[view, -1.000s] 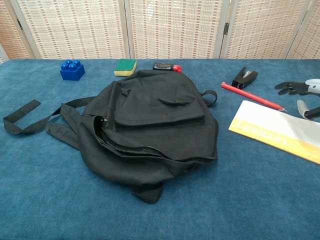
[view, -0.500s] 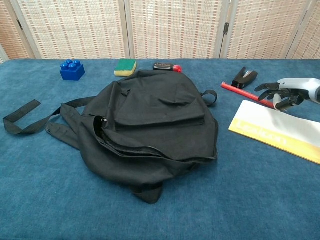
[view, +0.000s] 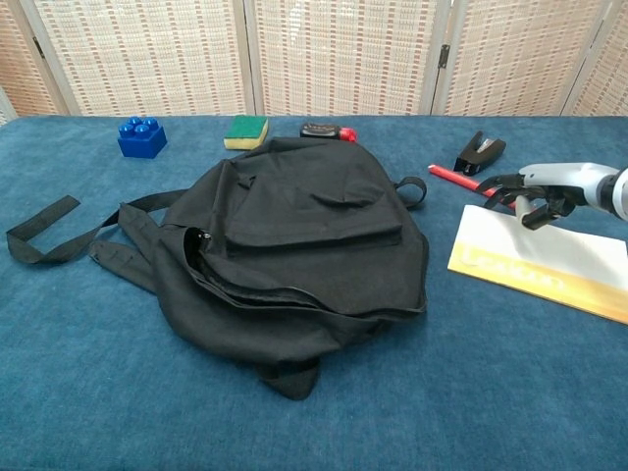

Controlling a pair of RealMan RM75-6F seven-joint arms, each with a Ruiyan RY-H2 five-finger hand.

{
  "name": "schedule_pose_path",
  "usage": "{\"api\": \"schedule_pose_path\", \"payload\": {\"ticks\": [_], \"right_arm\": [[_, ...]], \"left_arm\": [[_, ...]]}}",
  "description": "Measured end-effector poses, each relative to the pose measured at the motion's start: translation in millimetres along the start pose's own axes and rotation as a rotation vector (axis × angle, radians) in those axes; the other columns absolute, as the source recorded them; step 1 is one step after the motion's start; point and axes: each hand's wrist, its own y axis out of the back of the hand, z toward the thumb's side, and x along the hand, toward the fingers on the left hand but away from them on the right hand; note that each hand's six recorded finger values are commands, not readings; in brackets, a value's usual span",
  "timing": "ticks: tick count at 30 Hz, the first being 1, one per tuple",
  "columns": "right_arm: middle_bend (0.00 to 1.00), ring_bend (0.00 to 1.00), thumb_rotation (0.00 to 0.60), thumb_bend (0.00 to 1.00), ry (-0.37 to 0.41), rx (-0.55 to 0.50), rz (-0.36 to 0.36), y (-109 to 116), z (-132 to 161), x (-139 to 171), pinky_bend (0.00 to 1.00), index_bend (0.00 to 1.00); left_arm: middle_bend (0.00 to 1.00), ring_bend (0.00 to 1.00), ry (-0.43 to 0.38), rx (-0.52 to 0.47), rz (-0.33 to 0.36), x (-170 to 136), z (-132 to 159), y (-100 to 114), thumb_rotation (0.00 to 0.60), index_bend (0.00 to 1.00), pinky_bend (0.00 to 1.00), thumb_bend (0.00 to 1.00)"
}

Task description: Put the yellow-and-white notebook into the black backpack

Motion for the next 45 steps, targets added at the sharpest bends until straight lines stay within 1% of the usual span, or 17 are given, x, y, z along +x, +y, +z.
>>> {"api": "schedule_pose_path", "payload": {"ticks": [9,16,21,24,25,26,27,28,30,31,33,34,36,40,45], "right_arm": [[0.16,0.08,0.600,1.00,0.062,0.054,0.058,-17,15,20,0.00,0.00],[0.16,0.08,0.600,1.00,0.142,0.103,0.113,-38,31,49,0.00,0.00],[0.16,0.09,0.600,1.00,0.185,0.136,0.158,-52,34,72,0.00,0.00],[0.13,0.09,0.600,1.00,0.201,0.143,0.145,-52,33,81,0.00,0.00],[0.11,0.09,0.600,0.98,0.206,0.146,0.125,-50,32,84,0.00,0.00],[0.07,0.08,0.600,0.92,0.210,0.151,0.107,-48,30,85,0.00,0.00],[0.03,0.07,0.600,0.80,0.215,0.158,0.086,-46,29,87,0.00,0.00],[0.02,0.06,0.600,0.72,0.220,0.172,0.055,-43,26,90,0.00,0.00],[0.00,0.03,0.600,0.51,0.224,0.203,0.002,-39,21,94,0.00,0.00],[0.00,0.02,0.600,0.44,0.223,0.239,-0.043,-36,16,99,0.00,0.00],[0.00,0.00,0.600,0.33,0.217,0.280,-0.083,-35,8,105,0.00,0.00],[0.00,0.00,0.600,0.30,0.207,0.311,-0.108,-35,1,110,0.00,0.00],[0.00,0.00,0.600,0.25,0.189,0.348,-0.129,-38,-12,118,0.00,0.00],[0.00,0.00,0.600,0.22,0.151,0.403,-0.143,-43,-38,130,0.00,0.00],[0.00,0.00,0.600,0.21,0.128,0.430,-0.136,-47,-56,137,0.00,0.00]], "left_arm": [[0.05,0.09,0.000,-0.003,0.001,-1,-1,0,0.600,0.06,0.00,0.31],[0.05,0.09,-0.005,-0.007,-0.002,-1,0,-2,0.600,0.06,0.00,0.31],[0.05,0.09,-0.004,-0.009,-0.004,-1,0,-4,0.600,0.06,0.00,0.31],[0.05,0.09,-0.006,-0.010,-0.002,-1,0,-3,0.600,0.06,0.00,0.31],[0.05,0.09,-0.007,-0.010,-0.001,-1,0,-3,0.600,0.06,0.00,0.31],[0.05,0.09,-0.008,-0.011,-0.001,-1,0,-3,0.600,0.06,0.00,0.31],[0.05,0.09,-0.009,-0.011,0.000,-1,0,-3,0.600,0.06,0.00,0.31],[0.05,0.09,-0.009,-0.011,0.000,-1,0,-3,0.600,0.06,0.00,0.31],[0.05,0.09,-0.010,-0.011,0.000,-1,1,-3,0.600,0.06,0.00,0.31],[0.05,0.09,-0.011,-0.011,0.000,-1,1,-3,0.600,0.06,0.00,0.31],[0.05,0.09,-0.013,-0.010,-0.002,-1,2,-3,0.600,0.06,0.00,0.31],[0.05,0.09,-0.015,-0.010,-0.002,0,3,-3,0.600,0.06,0.00,0.31],[0.05,0.09,-0.019,-0.010,-0.002,0,4,-3,0.600,0.06,0.00,0.31],[0.05,0.09,-0.022,-0.010,0.000,0,6,-2,0.600,0.06,0.00,0.31],[0.05,0.09,-0.025,-0.009,0.001,0,8,-1,0.600,0.06,0.00,0.31]]}}
